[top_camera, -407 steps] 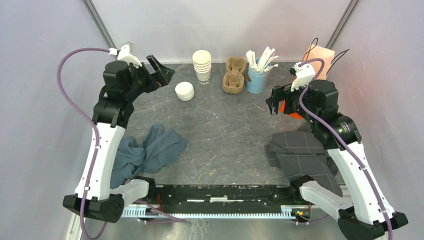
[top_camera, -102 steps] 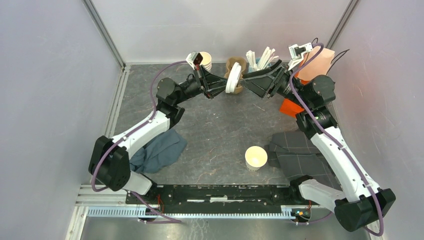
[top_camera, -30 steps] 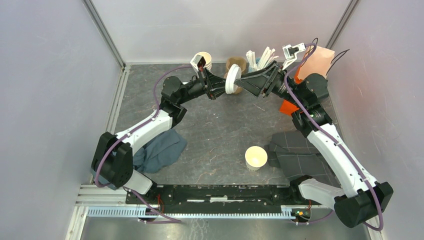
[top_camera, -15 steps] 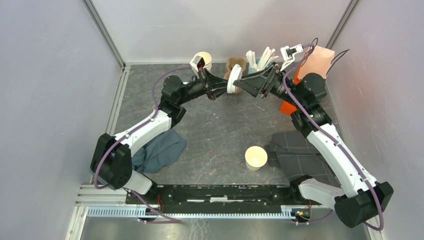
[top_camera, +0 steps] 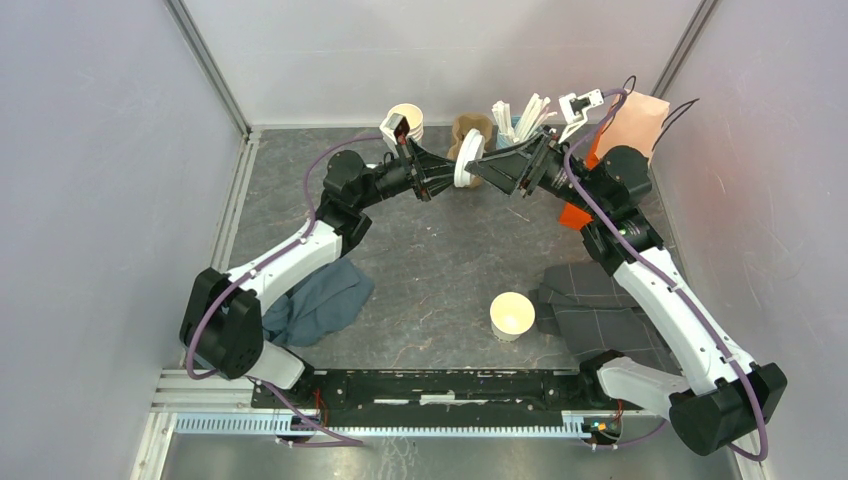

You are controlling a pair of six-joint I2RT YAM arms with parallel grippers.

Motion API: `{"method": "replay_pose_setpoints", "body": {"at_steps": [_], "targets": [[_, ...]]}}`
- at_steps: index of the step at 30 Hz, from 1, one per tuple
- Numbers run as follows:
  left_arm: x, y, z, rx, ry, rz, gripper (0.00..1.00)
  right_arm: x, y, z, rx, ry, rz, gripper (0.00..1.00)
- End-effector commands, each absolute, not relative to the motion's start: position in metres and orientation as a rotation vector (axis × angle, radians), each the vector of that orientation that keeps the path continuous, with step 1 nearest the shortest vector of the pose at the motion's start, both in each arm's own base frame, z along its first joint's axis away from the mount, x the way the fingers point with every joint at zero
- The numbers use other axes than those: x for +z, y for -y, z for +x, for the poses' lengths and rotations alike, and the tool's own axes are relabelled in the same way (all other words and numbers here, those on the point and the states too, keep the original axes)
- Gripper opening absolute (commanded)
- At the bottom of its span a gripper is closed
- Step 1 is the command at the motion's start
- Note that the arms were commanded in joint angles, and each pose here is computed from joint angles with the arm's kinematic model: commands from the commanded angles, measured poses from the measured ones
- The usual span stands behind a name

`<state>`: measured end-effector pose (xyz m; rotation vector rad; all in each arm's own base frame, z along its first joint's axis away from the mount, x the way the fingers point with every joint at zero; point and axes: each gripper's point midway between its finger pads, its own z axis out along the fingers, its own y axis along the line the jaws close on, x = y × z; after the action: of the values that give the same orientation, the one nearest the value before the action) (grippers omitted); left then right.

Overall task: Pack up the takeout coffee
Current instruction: Close the cup lid on the coffee cup.

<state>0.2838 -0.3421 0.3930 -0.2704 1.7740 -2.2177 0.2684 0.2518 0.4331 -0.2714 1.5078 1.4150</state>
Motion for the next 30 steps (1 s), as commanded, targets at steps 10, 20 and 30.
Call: {"method": "replay_pose_setpoints", "body": {"at_steps": [10, 20, 30], "targets": [[0.397, 0.336, 0.274, -2.047, -1.78, -0.145, 0.27, 0.447, -0.244, 0.262, 1.342, -1.475, -0.283, 0.8], [0.299, 0.294, 0.28, -1.508, -2.18, -0.314, 0.63, 0.349, -0.19, 0.246, 0.846, -1.848, -0.369, 0.79], [0.27, 0.291, 0.263, -1.439, -2.278, -0.281, 0.73, 0.254, -0.128, 0.189, 0.507, -2.274, -0.525, 0.76]]}}
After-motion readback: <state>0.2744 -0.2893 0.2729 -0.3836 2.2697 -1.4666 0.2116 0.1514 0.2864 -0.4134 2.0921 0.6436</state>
